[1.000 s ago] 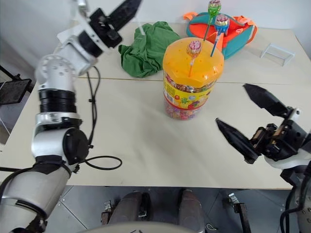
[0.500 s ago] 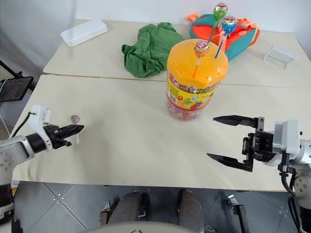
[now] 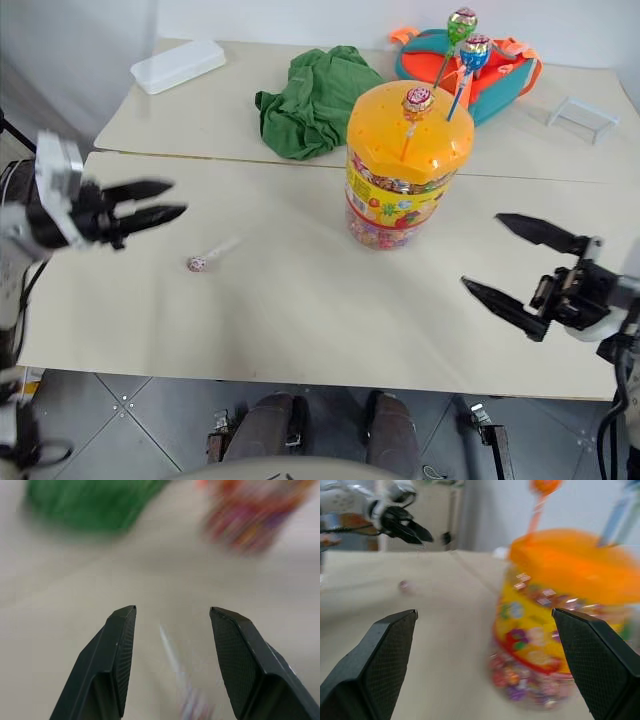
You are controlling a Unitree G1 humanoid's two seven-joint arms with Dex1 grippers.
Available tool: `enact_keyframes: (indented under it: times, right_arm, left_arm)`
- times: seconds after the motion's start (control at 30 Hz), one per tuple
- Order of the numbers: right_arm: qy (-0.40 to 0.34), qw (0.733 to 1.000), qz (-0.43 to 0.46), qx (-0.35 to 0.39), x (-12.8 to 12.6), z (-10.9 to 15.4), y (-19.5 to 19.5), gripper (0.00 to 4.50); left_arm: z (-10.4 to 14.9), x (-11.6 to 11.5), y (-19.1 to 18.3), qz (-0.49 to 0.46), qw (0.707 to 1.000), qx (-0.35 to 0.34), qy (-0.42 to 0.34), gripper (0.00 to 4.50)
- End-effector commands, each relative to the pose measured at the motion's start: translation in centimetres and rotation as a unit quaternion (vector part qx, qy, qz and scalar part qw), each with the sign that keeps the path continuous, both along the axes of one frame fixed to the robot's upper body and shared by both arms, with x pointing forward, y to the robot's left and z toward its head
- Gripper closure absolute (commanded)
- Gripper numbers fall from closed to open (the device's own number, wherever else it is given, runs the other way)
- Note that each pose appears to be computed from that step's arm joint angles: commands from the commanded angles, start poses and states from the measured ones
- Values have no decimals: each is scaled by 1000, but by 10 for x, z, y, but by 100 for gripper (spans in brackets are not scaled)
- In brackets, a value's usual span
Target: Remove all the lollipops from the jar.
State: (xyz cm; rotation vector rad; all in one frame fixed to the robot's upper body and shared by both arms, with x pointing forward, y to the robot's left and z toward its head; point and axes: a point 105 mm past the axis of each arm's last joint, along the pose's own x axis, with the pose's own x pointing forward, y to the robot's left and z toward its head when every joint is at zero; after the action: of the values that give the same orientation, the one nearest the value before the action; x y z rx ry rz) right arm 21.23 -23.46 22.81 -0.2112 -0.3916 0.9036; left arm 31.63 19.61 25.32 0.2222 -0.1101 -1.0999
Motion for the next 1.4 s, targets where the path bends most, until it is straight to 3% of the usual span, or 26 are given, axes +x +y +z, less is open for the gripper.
enact_keyframes:
  times: [0.03,0.17,0.37,0.6,0.83,0.93,1.13,1.2,1.3,1.4]
  right_arm:
    - [-43,996,-62,40,-13,18,-12,0]
    - [-68,989,-116,65,-21,22,-21,0]
    - [-69,985,-142,72,-27,19,-20,0]
    - [-82,982,-150,79,-29,24,-12,0]
    - [-84,982,-145,87,-26,23,-3,0]
    - [-84,982,-145,87,-25,23,-2,0]
    - [-84,983,-141,85,-22,22,1,0]
    - [-87,984,-130,85,-20,24,3,0]
    - [-110,984,-83,113,-16,47,16,0]
    - [-106,990,-26,90,-12,54,32,0]
  left_arm:
    - [45,-7,-68,-149,985,-54,-61,201]
    - [71,-9,-130,-232,966,-95,-62,201]
    - [59,2,-182,-238,969,-51,-28,201]
    - [36,21,-197,-194,981,1,-23,201]
    - [47,19,-212,-214,976,-30,-26,201]
    - [50,16,-215,-225,973,-37,-25,258]
    - [57,12,-218,-239,969,-59,-25,447]
    - [67,12,-214,-243,965,-100,-10,447]
    - [100,21,-192,-235,946,-222,32,447]
    - [113,30,-162,-212,938,-270,56,447]
